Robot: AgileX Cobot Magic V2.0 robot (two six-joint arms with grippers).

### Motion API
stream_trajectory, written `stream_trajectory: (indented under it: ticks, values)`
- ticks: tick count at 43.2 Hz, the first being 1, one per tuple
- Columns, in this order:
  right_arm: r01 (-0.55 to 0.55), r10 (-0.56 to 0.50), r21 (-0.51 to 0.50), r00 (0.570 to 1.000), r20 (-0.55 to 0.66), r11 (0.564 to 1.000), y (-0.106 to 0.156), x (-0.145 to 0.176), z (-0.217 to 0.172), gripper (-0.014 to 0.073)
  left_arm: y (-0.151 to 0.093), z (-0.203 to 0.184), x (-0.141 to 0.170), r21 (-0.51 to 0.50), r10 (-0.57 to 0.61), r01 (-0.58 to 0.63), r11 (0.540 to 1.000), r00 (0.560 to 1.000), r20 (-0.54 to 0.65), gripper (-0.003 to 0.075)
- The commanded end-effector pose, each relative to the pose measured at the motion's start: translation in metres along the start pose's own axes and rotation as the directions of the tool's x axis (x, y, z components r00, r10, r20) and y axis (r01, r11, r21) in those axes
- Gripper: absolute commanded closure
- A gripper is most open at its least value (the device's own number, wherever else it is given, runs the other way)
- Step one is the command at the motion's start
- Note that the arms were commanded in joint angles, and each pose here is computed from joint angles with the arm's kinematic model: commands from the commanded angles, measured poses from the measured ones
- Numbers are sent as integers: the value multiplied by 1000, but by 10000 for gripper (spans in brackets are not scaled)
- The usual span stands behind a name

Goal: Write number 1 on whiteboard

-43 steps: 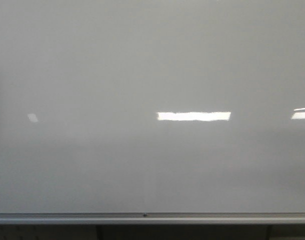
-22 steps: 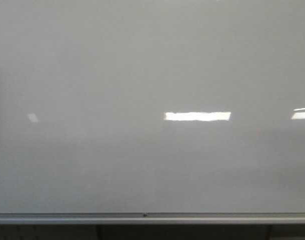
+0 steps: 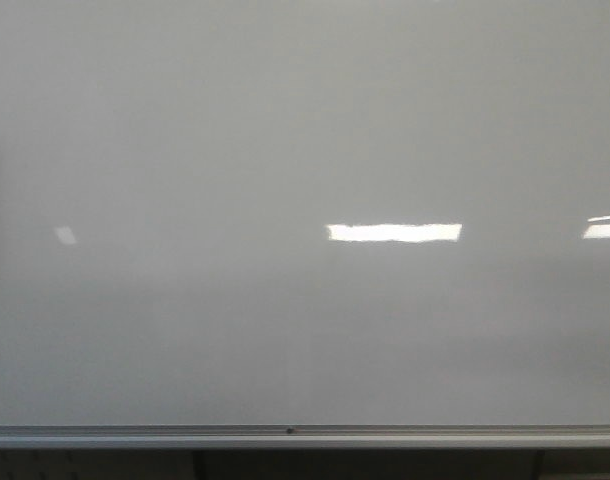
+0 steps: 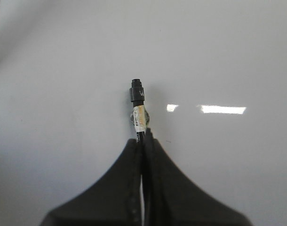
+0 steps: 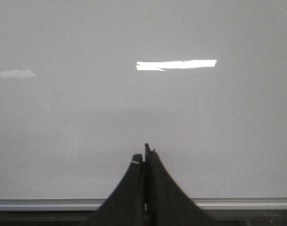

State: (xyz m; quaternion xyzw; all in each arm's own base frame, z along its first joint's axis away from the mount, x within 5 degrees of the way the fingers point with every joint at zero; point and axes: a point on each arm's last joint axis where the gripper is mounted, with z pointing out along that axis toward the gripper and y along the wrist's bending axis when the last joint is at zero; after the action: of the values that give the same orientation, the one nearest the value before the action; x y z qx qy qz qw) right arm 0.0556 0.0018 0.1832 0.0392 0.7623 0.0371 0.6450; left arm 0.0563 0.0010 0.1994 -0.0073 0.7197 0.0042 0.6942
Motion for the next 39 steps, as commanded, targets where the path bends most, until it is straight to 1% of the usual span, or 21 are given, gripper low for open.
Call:
stream_trajectory:
  ticks: [1, 6, 10, 11, 14, 18, 22, 28, 30, 34, 39]
  values:
    - [9, -9, 1, 991, 133, 1000, 0, -17, -4, 655, 0, 0, -3, 2, -12, 12, 1000, 996, 93, 741]
    - [-27, 27, -5, 981, 193, 1000, 1, -22, -5, 655, 0, -1, -6, 4, -15, 14, 1000, 991, 136, 741]
    - [-60, 62, -18, 969, 240, 998, 2, -33, -9, 655, 0, -3, -17, 6, -15, 14, 1000, 973, 229, 741]
    - [-66, 70, -23, 966, 250, 998, 2, -37, -10, 655, 0, -4, -23, 7, -16, 14, 1000, 964, 265, 741]
    - [-69, 77, -38, 953, 292, 997, 5, -55, -18, 655, 0, -8, -38, 8, -16, 14, 1000, 948, 317, 741]
    - [-56, 71, -55, 943, 325, 997, 9, -81, -31, 655, 0, -14, -61, 8, -16, 14, 1000, 941, 338, 741]
    - [-46, 66, -69, 943, 327, 997, 13, -104, -41, 655, 0, -15, -85, 4, -9, 8, 1000, 959, 283, 741]
    - [-44, 61, -76, 966, 253, 996, 19, -137, -38, 655, 1, 1, -106, -16, 45, -44, 999, 994, 97, 741]
    - [-47, 62, -73, 974, 216, 996, 19, -144, -32, 655, 1, 10, -109, -15, 45, -44, 999, 998, 42, 741]
    - [-53, 64, -70, 984, 166, 996, 20, -153, -21, 655, 1, 24, -111, -13, 45, -45, 999, 999, -17, 741]
    - [-57, 65, -63, 989, 131, 996, 20, -153, -12, 650, 1, 32, -110, -11, 46, -46, 999, 998, -45, 740]
